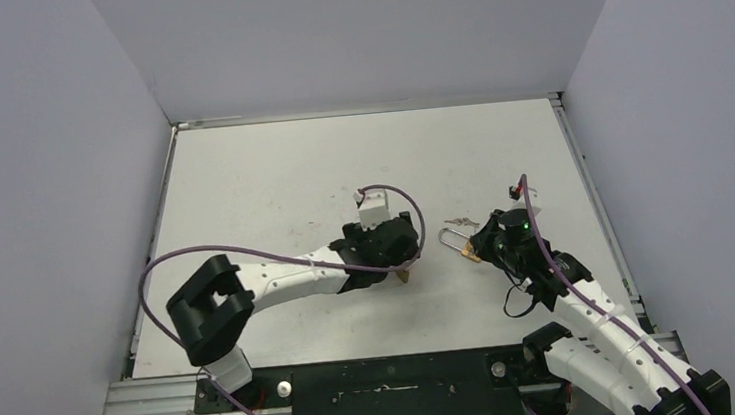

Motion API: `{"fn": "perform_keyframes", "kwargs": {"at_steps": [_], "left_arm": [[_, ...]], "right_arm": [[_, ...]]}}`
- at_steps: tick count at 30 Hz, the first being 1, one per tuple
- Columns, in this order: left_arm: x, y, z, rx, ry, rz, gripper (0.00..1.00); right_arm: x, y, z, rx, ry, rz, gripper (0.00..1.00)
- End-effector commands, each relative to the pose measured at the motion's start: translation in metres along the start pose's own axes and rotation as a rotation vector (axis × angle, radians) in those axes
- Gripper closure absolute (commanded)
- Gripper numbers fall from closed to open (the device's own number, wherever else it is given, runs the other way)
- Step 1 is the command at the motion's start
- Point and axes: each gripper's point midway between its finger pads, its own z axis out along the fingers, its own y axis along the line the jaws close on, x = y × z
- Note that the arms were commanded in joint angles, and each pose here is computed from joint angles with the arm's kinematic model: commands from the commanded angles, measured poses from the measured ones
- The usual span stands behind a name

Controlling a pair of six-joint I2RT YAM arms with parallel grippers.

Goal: Unlock with the key

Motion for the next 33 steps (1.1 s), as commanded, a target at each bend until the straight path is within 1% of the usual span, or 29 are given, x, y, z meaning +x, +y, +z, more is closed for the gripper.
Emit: {"fn": "perform_keyframes", "kwargs": {"at_steps": [1,3,5,7,10,13,14,15,17,20,25,30,33], "left_arm": [[-0.053,-0.03,-0.027,0.334,-0.049,0.139,0.07],[-0.062,-0.032,-0.036,0.444,-0.041,0.228,0.07],[-0.071,-0.029,-0.041,0.513,-0.034,0.315,0.06],[-0.078,-0.031,-0.048,0.617,-0.022,0.426,0.05],[-0.085,-0.035,-0.058,0.761,-0.036,0.595,0.05],[-0.071,-0.035,-0.073,1.002,-0.042,0.81,0.05],[-0.064,-0.035,-0.079,1.083,-0.063,0.891,0.05],[-0.062,-0.034,-0.081,1.125,-0.119,0.981,0.05],[-0.063,-0.033,-0.081,1.147,-0.187,1.07,0.05],[-0.063,-0.033,-0.076,1.165,-0.215,1.165,0.05],[-0.034,-0.023,-0.059,1.231,-0.084,1.289,0.05],[-0.022,-0.024,-0.035,1.235,0.006,1.345,0.05],[-0.015,-0.026,-0.026,1.258,0.039,1.37,0.09]], "right_arm": [[-0.02,0.014,-0.004,-0.037,-0.046,0.008,1.0],[-0.021,0.014,-0.004,-0.038,-0.047,0.007,1.0],[-0.021,0.013,-0.003,-0.035,-0.046,0.008,1.0],[-0.021,0.012,-0.002,-0.031,-0.044,0.009,1.0],[-0.02,0.011,-0.001,-0.031,-0.043,0.011,1.0],[-0.02,0.012,-0.001,-0.035,-0.042,0.013,1.0],[-0.02,0.012,-0.001,-0.038,-0.04,0.014,1.0],[-0.02,0.013,0.0,-0.04,-0.039,0.014,1.0],[-0.021,0.013,-0.001,-0.041,-0.038,0.012,1.0],[-0.023,0.012,-0.003,-0.04,-0.047,0.014,1.0],[-0.026,0.01,-0.005,-0.034,-0.053,0.01,1.0],[-0.027,0.008,-0.002,-0.028,-0.047,0.007,1.0],[-0.027,0.006,-0.002,-0.022,-0.048,0.008,1.0]]}}
